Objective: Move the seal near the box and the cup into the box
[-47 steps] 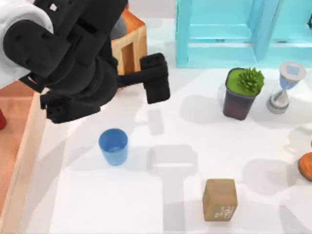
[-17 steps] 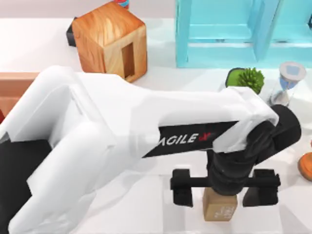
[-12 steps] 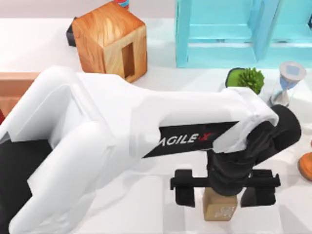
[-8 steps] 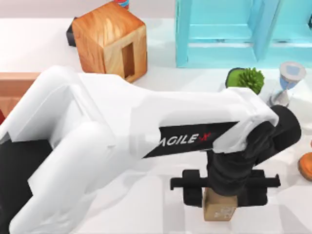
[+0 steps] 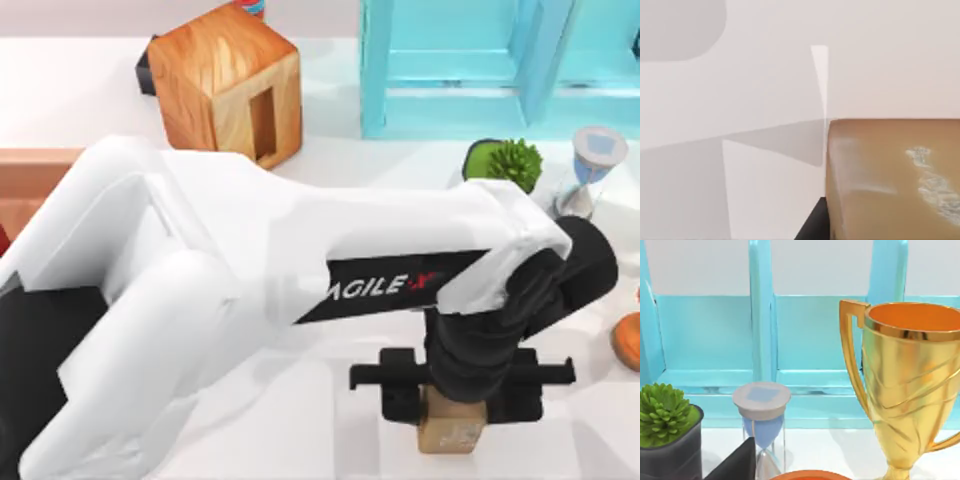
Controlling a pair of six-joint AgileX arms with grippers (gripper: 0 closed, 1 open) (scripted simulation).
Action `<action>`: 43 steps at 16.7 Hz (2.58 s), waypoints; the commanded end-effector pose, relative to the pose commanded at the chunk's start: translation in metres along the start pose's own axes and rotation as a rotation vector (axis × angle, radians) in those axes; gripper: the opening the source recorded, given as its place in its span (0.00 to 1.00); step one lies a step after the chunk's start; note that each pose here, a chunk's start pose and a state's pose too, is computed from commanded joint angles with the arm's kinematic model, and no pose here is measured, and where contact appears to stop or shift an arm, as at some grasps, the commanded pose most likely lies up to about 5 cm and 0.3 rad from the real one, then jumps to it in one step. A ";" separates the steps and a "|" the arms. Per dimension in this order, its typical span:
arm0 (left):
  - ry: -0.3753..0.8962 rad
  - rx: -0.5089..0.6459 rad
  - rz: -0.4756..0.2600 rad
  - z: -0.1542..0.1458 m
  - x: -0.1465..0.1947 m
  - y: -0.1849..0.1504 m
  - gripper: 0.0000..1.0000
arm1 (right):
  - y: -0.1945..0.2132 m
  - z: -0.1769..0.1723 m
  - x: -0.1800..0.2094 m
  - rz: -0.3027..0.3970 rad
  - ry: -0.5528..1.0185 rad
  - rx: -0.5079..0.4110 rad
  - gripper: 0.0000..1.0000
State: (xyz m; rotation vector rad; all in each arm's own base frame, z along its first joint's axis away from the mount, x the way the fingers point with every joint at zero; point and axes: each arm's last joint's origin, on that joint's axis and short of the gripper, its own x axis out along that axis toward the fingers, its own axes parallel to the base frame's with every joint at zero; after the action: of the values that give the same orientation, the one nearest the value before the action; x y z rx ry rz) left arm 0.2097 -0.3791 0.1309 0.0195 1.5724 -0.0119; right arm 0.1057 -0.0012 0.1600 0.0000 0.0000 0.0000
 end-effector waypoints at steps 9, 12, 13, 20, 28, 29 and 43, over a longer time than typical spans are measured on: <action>-0.001 0.008 -0.002 0.000 -0.005 0.003 0.00 | 0.000 0.000 0.000 0.000 0.000 0.000 1.00; -0.001 0.014 -0.005 0.003 -0.034 0.026 0.00 | 0.000 0.000 0.000 0.000 0.000 0.000 1.00; -0.004 0.011 -0.008 0.004 -0.047 0.038 0.00 | 0.000 0.000 0.000 0.000 0.000 0.000 1.00; -0.001 0.000 -0.002 0.000 -0.100 0.101 0.00 | 0.000 0.000 0.000 0.000 0.000 0.000 1.00; 0.002 0.008 -0.001 0.006 -0.108 0.137 0.00 | 0.000 0.000 0.000 0.000 0.000 0.000 1.00; 0.001 0.007 -0.002 0.006 -0.111 0.152 0.00 | 0.000 0.000 0.000 0.000 0.000 0.000 1.00; -0.002 0.006 -0.005 -0.015 -0.122 0.263 0.00 | 0.000 0.000 0.000 0.000 0.000 0.000 1.00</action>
State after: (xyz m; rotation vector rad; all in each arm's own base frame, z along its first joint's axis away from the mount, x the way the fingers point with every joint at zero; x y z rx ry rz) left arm 0.2003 -0.1164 0.2539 0.0201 1.5703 -0.0202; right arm 0.1057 -0.0012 0.1600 0.0000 0.0000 0.0000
